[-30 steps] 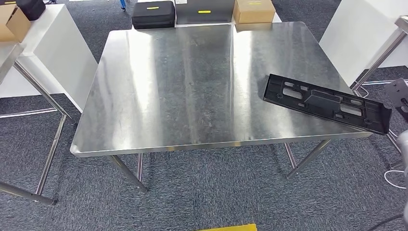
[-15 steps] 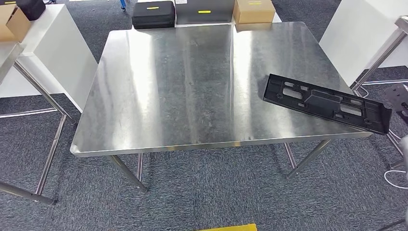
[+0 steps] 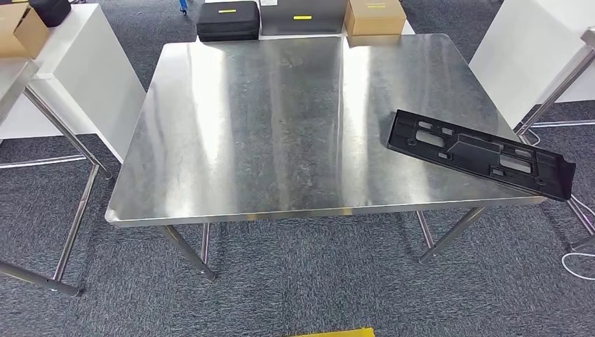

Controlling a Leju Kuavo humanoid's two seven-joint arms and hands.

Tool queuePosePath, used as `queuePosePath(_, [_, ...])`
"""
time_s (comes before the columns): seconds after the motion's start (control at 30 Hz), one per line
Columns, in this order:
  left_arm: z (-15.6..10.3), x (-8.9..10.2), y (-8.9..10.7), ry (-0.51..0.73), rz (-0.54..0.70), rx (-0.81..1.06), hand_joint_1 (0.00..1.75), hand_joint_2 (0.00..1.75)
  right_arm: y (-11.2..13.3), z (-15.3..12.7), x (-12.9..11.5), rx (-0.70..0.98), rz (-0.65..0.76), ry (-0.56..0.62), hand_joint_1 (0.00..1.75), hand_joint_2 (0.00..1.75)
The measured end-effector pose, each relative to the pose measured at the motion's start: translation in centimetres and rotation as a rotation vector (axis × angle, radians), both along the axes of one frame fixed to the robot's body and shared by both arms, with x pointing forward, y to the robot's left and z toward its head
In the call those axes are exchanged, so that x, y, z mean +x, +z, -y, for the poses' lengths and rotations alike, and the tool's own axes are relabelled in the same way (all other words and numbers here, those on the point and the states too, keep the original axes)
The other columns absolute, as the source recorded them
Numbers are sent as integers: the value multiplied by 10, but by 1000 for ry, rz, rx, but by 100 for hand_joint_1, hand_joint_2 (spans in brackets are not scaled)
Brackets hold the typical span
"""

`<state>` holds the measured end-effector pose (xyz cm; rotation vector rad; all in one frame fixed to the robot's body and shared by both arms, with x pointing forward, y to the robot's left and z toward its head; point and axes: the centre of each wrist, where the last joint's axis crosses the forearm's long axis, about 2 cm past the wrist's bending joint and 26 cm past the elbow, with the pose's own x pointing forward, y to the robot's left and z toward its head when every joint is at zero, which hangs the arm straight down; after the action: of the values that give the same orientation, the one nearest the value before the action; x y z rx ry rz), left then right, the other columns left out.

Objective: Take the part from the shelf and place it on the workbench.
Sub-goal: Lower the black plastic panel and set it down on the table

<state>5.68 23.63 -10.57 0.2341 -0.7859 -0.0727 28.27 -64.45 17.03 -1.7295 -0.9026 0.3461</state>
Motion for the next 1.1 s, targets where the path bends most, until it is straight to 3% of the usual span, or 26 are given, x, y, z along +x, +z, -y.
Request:
queuePosePath(0.1, [5, -1, 1, 3, -8, -3, 0, 175, -68, -27, -50, 9, -100, 47, 0, 0])
queuePosePath(0.2, [7, -1, 1, 5, -11, -5, 0, 175, -109, -49, -94, 64, -132, 11, 0, 0])
queuePosePath(0.33, [8, -2, 1, 12, -18, -6, 0, 0, -127, -59, -124, 102, -124, -74, 0, 0])
queuePosePath(0.47, [9, -2, 1, 14, -29, -14, 0, 0, -141, -73, -142, 111, -177, -113, 0, 0])
queuePosePath(0.6, [9, -2, 1, 7, -51, -21, 0, 0, -167, -104, -165, 166, -237, -135, 0, 175])
queuePosePath(0.73, [9, -2, 1, -39, -78, -11, 0, 0, -196, -144, -191, 289, -273, -203, 0, 175])
queuePosePath(0.87, [8, 0, 1, -72, -98, -4, 0, 0, -223, -184, -209, 414, -330, -176, 0, 175])
queuePosePath(0.9, [8, 1, 1, -79, -102, -2, 0, 0, -232, -196, -213, 478, -332, -187, 0, 131])
queuePosePath(1.0, [7, 1, 1, -100, -112, -5, 0, 0, -255, -238, -224, 747, -375, -223, 0, 131])
queuePosePath(1.03, [7, 2, 1, -109, -116, -7, 0, 0, -261, -253, -227, 860, -403, -225, 0, 175])
queuePosePath(1.1, [6, 3, 1, -127, -126, -9, 0, 0, -271, -284, -230, 1063, -482, -221, 0, 175])
